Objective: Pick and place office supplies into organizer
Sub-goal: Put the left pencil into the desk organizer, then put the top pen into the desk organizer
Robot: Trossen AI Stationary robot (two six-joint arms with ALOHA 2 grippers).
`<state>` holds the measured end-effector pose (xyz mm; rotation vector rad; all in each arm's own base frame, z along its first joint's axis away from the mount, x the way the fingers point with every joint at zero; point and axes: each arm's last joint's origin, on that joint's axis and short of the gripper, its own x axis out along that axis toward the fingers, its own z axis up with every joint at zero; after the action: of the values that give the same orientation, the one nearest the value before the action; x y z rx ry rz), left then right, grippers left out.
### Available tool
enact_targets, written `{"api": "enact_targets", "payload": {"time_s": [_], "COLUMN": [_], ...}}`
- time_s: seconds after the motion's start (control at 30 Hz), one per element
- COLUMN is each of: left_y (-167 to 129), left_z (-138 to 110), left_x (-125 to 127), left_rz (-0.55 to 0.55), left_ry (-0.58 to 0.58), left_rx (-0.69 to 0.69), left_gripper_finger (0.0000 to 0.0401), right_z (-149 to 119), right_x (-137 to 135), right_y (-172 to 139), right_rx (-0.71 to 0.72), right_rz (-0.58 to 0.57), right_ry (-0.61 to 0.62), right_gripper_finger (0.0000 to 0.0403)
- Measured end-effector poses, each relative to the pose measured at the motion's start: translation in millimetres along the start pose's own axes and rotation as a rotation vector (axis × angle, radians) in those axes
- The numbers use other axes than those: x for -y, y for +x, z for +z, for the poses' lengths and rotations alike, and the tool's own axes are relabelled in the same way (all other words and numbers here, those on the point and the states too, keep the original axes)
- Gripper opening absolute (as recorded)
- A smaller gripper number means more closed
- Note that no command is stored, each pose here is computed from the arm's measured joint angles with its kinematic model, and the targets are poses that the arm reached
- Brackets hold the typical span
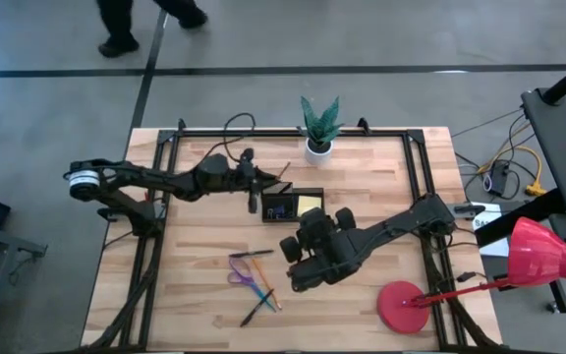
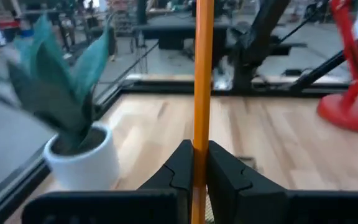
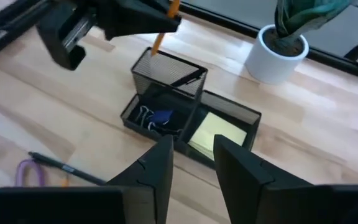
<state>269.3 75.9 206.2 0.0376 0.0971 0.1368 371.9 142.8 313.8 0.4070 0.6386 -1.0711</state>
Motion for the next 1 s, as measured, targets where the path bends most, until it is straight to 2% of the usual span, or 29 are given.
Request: {"api": "enact_targets", "payload": {"time_s": [0.13, 0.3, 0.4, 0.53, 0.7, 0.8, 0.93, 1.0], "left_y": [-3.8, -4.4, -0.1, 5.3, 1.4, -5.3, -17.1, -21.2], "left_z": [-20.2, -31.8, -41.5, -57.1, -54.5, -45.1, -42.0, -32.9], "left_x": [1.0, -2.4, -2.9, -2.5, 0.3, 0.8, 3.7, 4.8], "left_rz": [0.007, 0.062, 0.078, 0.047, 0.031, 0.030, 0.024, 0.020], "left_ry": [-0.011, 0.002, 0.021, -0.036, -0.074, -0.073, -0.085, -0.099], "left_rx": [-0.068, -0.041, -0.053, -0.105, -0.093, -0.082, -0.150, -0.119], "left_gripper_finger": [0.0008, 0.0010, 0.0024, 0.0024, 0.0024, 0.0038, 0.0065, 0.0080], "right_z": [1.8, 8.3, 11.2, 12.2, 12.2, 12.2, 12.1, 12.3], "right_x": [0.7, 1.5, 1.7, 1.7, 1.6, 1.7, 1.7, 1.7], "right_y": [9.5, 18.1, 21.4, 22.6, 22.7, 22.7, 22.7, 22.8], "right_rx": [-0.011, -0.017, -0.017, -0.021, -0.023, -0.023, -0.026, -0.025], "right_rz": [-0.025, -0.044, -0.049, -0.050, -0.049, -0.050, -0.050, -0.050], "right_ry": [0.009, 0.024, 0.017, 0.019, 0.016, 0.013, -0.015, -0.019], "right_gripper_finger": [0.0100, 0.0093, 0.0091, 0.0088, 0.0088, 0.0085, 0.0081, 0.0082]}}
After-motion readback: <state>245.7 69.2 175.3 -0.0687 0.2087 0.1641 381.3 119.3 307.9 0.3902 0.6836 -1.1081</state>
